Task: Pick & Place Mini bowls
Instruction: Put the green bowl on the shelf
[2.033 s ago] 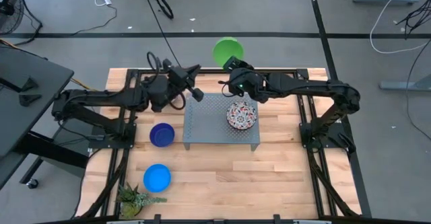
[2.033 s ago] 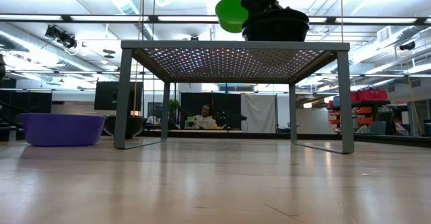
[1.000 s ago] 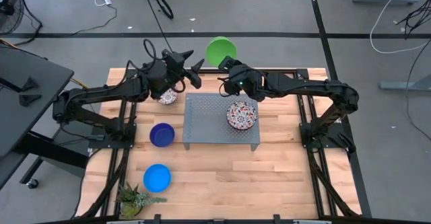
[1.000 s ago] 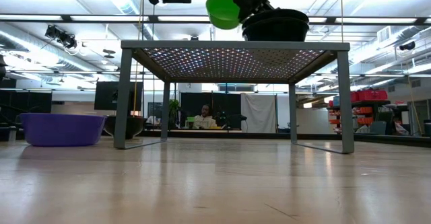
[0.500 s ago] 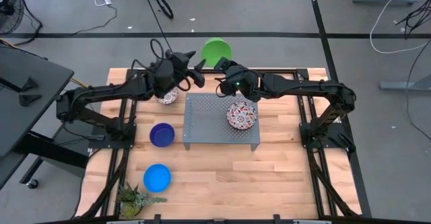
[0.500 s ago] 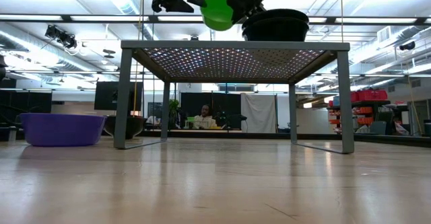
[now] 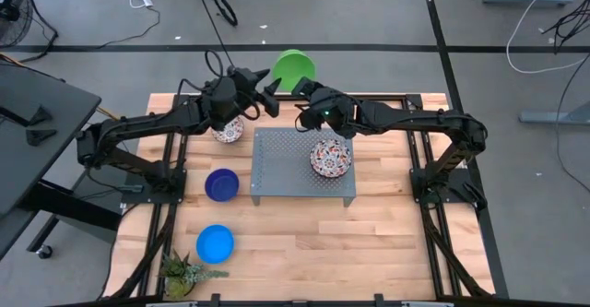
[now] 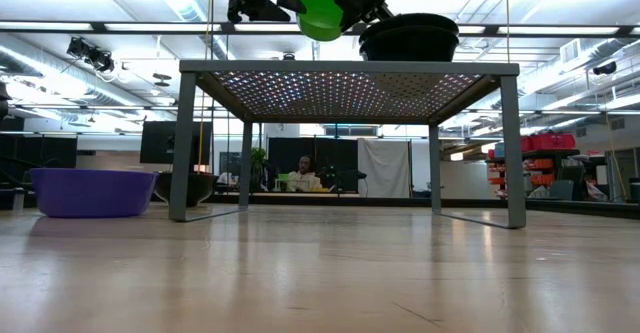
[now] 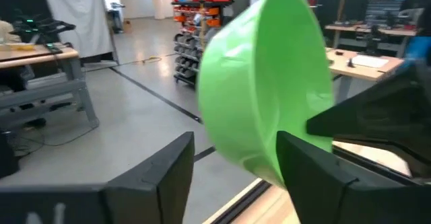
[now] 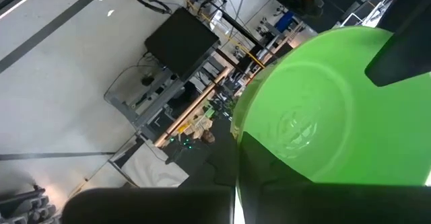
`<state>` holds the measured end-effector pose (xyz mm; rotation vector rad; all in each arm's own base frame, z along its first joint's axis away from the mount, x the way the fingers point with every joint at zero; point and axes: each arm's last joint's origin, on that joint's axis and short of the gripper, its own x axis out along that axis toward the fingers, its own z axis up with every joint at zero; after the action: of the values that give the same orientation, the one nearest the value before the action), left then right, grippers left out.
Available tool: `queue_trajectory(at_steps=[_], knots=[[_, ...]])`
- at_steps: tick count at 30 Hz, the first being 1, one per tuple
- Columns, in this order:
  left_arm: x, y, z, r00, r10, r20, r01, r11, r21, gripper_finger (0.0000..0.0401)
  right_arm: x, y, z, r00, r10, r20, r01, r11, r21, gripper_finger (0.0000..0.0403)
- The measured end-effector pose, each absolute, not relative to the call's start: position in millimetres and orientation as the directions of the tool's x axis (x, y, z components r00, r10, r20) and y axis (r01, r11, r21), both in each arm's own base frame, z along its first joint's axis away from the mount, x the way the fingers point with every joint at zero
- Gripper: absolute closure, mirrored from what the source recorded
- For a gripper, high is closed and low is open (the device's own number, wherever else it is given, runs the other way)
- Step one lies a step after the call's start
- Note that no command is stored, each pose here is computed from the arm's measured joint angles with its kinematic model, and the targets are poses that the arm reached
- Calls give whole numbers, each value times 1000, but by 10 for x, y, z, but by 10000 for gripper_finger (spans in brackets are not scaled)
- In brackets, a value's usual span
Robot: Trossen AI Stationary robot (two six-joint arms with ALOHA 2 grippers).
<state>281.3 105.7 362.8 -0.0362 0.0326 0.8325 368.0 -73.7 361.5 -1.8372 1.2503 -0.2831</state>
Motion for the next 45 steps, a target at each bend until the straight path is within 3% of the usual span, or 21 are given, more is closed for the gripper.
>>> queue_trajectory(at_steps=[9, 14, 19, 25, 36, 45], knots=[[2819, 1053, 3631, 696, 717, -41, -718, 695, -32, 310, 3682, -733, 3616, 474, -838, -270, -640, -118, -759, 403], [2818, 1053, 3639, 699, 714, -37, -715, 697, -50, 349, 3684, -725, 3614, 478, -835, -272, -634, -113, -765, 403], [2815, 1055, 3645, 696, 717, -34, -718, 695, -44, 370, 3706, -688, 3634, 510, -819, -261, -537, -66, -841, 388], [2812, 1056, 3645, 695, 718, -37, -719, 694, -42, 394, 3735, -600, 3652, 556, -791, -253, -479, -56, -876, 333], [2816, 1046, 3632, 697, 716, -47, -717, 697, -15, 396, 3731, -487, 3699, 585, -776, -237, -406, -27, -913, 217], [2724, 1038, 3680, 667, 743, -55, -743, 669, 22, 397, 3751, -318, 3772, 630, -753, -191, -342, -49, -938, 172]])
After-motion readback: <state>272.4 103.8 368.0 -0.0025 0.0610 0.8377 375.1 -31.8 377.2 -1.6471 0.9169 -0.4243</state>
